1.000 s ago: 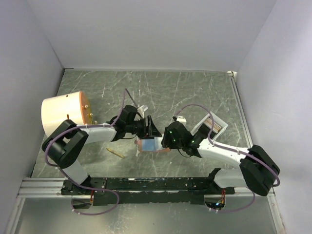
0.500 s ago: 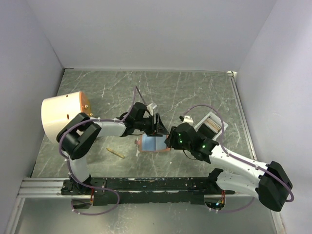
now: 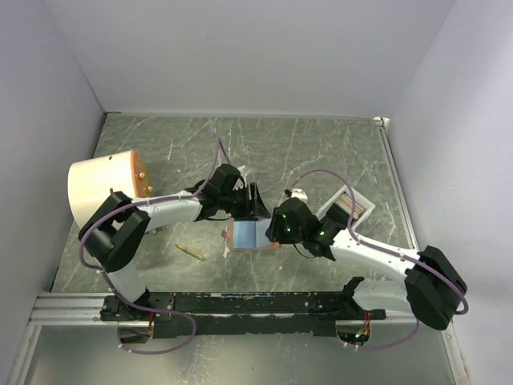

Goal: Put the credit cards into the card holder
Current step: Open the card holder at the center of the board.

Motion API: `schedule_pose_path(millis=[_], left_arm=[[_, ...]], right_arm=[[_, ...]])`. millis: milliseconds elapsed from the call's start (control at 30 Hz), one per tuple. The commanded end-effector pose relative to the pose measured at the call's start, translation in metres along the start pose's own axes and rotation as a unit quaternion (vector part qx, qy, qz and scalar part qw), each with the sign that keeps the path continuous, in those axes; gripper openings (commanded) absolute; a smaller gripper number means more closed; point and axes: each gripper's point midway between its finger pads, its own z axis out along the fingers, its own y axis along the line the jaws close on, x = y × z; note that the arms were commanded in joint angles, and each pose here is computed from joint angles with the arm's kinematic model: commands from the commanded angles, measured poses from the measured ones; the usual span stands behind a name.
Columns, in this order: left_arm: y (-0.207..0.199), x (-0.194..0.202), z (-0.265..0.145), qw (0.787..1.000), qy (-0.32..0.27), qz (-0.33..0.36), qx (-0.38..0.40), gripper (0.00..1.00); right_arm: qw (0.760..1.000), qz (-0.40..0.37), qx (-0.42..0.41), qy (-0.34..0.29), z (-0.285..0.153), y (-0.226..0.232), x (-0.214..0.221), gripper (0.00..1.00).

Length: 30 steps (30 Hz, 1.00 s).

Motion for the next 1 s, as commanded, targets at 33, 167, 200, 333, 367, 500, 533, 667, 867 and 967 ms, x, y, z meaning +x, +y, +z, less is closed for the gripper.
schedule_pose_path(millis=[33, 167, 200, 333, 367, 500, 533, 667, 867, 967], left_arm=[[0.018, -0.021, -0.031, 0.994, -0.043, 0.013, -0.103, 0.64], [0.04, -0.006, -0.05, 0.988, -0.033, 0.015, -0.151, 0.6], [0.048, -0.001, -0.055, 0.985, -0.027, 0.016, -0.17, 0.59], [0.081, 0.013, -0.082, 0.967, -0.024, 0.021, -0.251, 0.61], [0.085, 0.015, -0.087, 0.964, -0.026, 0.026, -0.262, 0.63], [0.094, 0.019, -0.098, 0.957, -0.015, 0.045, -0.286, 0.68], [0.094, 0.021, -0.097, 0.958, -0.009, 0.049, -0.284, 0.68], [0.1, 0.025, -0.096, 0.955, 0.001, 0.054, -0.29, 0.69], [0.113, 0.028, -0.099, 0.945, 0.012, 0.059, -0.322, 0.69], [0.117, 0.029, -0.102, 0.941, 0.015, 0.062, -0.333, 0.69]], right_arm=[[1.0, -0.014, 0.021, -0.004, 0.016, 0.002, -0.008, 0.35], [0.998, -0.024, 0.055, 0.022, 0.032, -0.012, 0.005, 0.29], [0.997, -0.027, 0.069, 0.029, 0.035, -0.018, 0.009, 0.26], [0.993, -0.031, 0.105, 0.05, 0.041, -0.037, 0.025, 0.21], [0.992, -0.032, 0.108, 0.052, 0.042, -0.04, 0.028, 0.2], [0.992, -0.029, 0.112, 0.06, 0.044, -0.044, 0.034, 0.19], [0.992, -0.028, 0.111, 0.06, 0.044, -0.043, 0.034, 0.19], [0.992, -0.026, 0.105, 0.058, 0.043, -0.039, 0.032, 0.19], [0.992, -0.026, 0.11, 0.057, 0.042, -0.042, 0.032, 0.19], [0.991, -0.026, 0.114, 0.063, 0.042, -0.046, 0.037, 0.19]])
